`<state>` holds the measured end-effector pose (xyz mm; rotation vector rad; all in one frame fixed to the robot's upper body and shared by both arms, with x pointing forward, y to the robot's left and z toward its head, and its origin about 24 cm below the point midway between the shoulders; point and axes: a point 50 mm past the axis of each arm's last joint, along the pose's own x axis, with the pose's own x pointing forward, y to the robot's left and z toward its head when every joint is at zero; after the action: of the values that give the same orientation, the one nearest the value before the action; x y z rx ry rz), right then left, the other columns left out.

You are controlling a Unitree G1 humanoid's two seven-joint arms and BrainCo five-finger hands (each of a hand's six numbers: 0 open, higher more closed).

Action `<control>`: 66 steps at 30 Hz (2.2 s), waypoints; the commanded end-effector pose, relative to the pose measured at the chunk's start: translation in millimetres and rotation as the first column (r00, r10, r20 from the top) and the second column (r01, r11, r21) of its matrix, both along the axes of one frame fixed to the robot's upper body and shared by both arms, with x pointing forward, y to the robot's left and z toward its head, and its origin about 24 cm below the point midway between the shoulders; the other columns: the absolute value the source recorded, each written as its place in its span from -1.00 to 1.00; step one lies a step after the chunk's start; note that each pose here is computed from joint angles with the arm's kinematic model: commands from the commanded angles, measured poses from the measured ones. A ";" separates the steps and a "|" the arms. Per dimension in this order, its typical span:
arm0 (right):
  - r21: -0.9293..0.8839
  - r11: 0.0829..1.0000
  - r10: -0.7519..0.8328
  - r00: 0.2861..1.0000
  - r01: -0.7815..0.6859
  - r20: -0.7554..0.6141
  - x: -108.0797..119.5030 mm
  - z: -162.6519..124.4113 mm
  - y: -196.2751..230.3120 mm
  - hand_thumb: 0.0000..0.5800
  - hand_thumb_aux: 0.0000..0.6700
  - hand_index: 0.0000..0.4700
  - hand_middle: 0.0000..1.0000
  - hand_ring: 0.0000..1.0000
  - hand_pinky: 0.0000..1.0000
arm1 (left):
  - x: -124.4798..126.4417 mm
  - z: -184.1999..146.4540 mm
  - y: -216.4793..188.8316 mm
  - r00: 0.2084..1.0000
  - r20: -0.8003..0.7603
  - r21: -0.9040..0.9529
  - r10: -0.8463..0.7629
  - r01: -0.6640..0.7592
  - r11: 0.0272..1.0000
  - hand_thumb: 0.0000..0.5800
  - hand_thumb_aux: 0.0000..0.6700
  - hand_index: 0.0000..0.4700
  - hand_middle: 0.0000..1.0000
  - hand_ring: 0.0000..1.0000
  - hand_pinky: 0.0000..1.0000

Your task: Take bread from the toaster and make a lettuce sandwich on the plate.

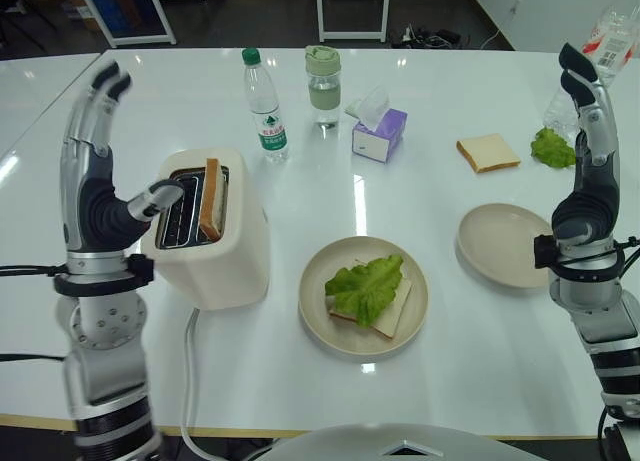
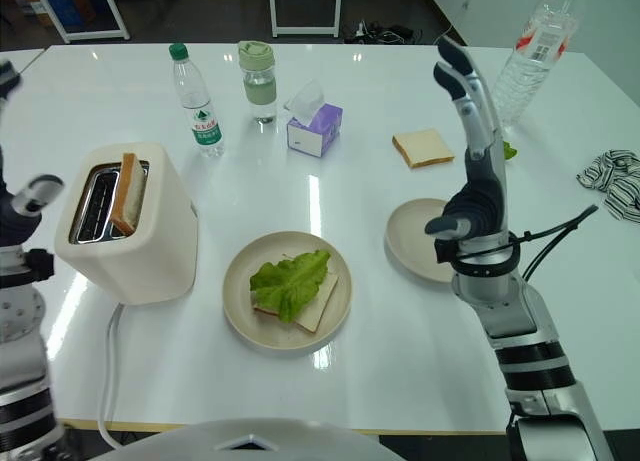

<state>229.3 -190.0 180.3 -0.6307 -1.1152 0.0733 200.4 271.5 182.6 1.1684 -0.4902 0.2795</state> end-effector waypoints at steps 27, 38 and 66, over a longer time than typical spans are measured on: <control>-0.177 0.974 -0.139 0.990 0.139 0.011 -6.4 -32.5 -0.3 -1.00 -1.00 -1.00 -1.00 -1.00 -1.00 | 8.7 -54.8 -20.3 0.843 -0.493 0.190 0.215 -0.137 0.972 -1.00 -1.00 -1.00 -1.00 -1.00 -1.00; -0.188 0.969 -0.162 0.987 0.158 -0.005 -12.3 -39.9 -4.1 -1.00 -1.00 -1.00 -1.00 -1.00 -1.00 | 27.0 -69.8 -19.8 0.821 -0.533 0.158 0.205 -0.142 0.977 1.00 1.00 1.00 -1.00 -1.00 -1.00; -0.190 0.970 -0.165 0.986 0.154 -0.040 -8.5 -52.5 -1.9 -1.00 -1.00 -1.00 -1.00 -1.00 -1.00 | 27.1 1.8 5.1 0.992 -0.016 -0.093 0.128 -0.129 0.987 1.00 1.00 1.00 1.00 1.00 1.00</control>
<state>219.2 -194.8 127.5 -0.8710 -0.9986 0.0430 227.0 269.1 174.9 1.0512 -0.3559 0.3450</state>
